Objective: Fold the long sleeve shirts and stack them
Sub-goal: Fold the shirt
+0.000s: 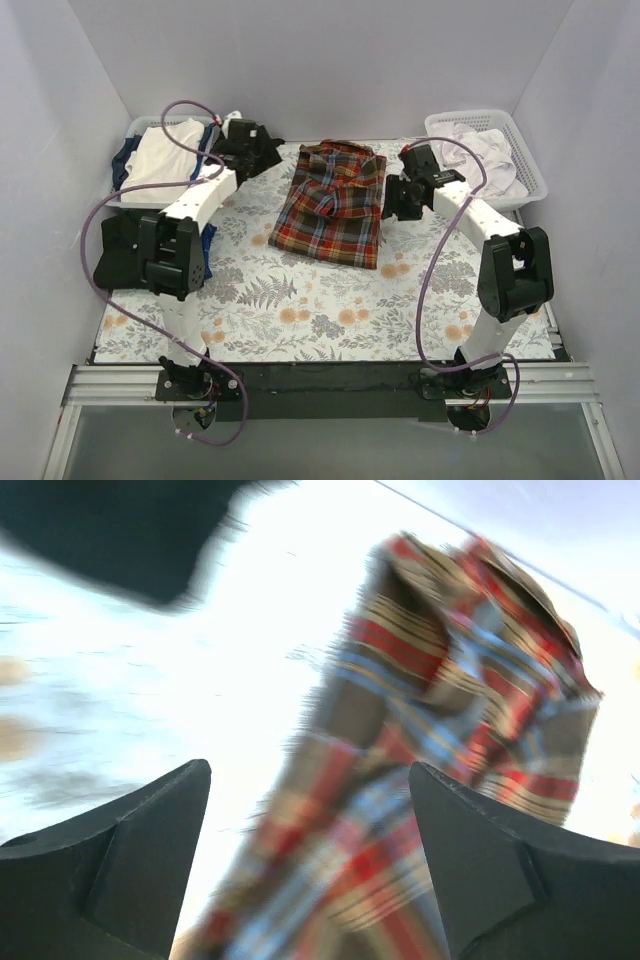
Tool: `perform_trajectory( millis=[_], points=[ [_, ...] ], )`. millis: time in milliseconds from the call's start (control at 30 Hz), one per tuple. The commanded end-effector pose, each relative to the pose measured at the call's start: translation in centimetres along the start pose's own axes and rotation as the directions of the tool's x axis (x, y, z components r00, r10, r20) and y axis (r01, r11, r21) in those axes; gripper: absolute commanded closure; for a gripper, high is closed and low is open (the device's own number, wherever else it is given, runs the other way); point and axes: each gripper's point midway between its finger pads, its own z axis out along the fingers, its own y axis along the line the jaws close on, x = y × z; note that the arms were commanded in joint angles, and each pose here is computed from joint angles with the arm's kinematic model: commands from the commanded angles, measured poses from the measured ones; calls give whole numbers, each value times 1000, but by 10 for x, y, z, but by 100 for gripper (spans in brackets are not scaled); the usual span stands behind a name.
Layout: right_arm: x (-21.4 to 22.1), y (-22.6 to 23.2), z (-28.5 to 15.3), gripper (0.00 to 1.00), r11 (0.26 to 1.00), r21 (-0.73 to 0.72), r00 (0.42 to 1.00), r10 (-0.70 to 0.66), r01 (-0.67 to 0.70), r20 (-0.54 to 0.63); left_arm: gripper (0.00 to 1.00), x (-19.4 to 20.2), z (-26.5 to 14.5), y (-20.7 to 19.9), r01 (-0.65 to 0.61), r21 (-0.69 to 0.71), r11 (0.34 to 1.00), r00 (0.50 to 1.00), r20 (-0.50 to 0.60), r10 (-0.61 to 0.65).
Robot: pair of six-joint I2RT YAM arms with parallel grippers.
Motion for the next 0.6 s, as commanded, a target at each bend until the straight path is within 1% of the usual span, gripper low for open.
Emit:
perform_trajectory(
  millis=[0,33,100,133,167,233,267,333,367,467,567],
  points=[
    [34,36,-16,41,969,-245,998,-41,30,-43,19,-14,-52,9,-70,69,995,997,19,69],
    [49,35,-14,40,964,-264,996,-42,22,-73,19,14,-52,17,-81,86,993,995,-53,86],
    [57,43,-16,34,944,-328,996,-46,20,-70,19,31,-60,16,-94,149,984,989,-97,109],
    [68,42,-13,33,941,-337,995,-42,8,-94,19,39,-66,18,-87,163,983,988,-113,106],
    [71,43,-12,31,937,-349,995,-40,4,-96,19,61,-68,20,-69,214,974,980,-170,107],
    [76,47,-7,29,924,-383,994,-36,-7,-107,19,81,-74,22,-45,253,966,971,-218,102],
    [82,48,-5,29,919,-393,992,-34,-17,-123,19,101,-75,24,-12,291,957,960,-265,92],
    [86,49,2,28,912,-410,991,-26,-29,-128,19,113,-78,27,14,305,952,956,-283,77],
    [93,47,5,28,912,-408,989,-22,-39,-144,19,126,-77,32,34,312,950,952,-299,64],
    [103,45,15,27,911,-407,986,-2,-68,-168,19,137,-74,39,50,316,947,949,-310,53],
    [120,38,26,27,917,-386,977,20,-102,-211,19,158,-71,48,60,308,949,933,-356,57]
  ],
)
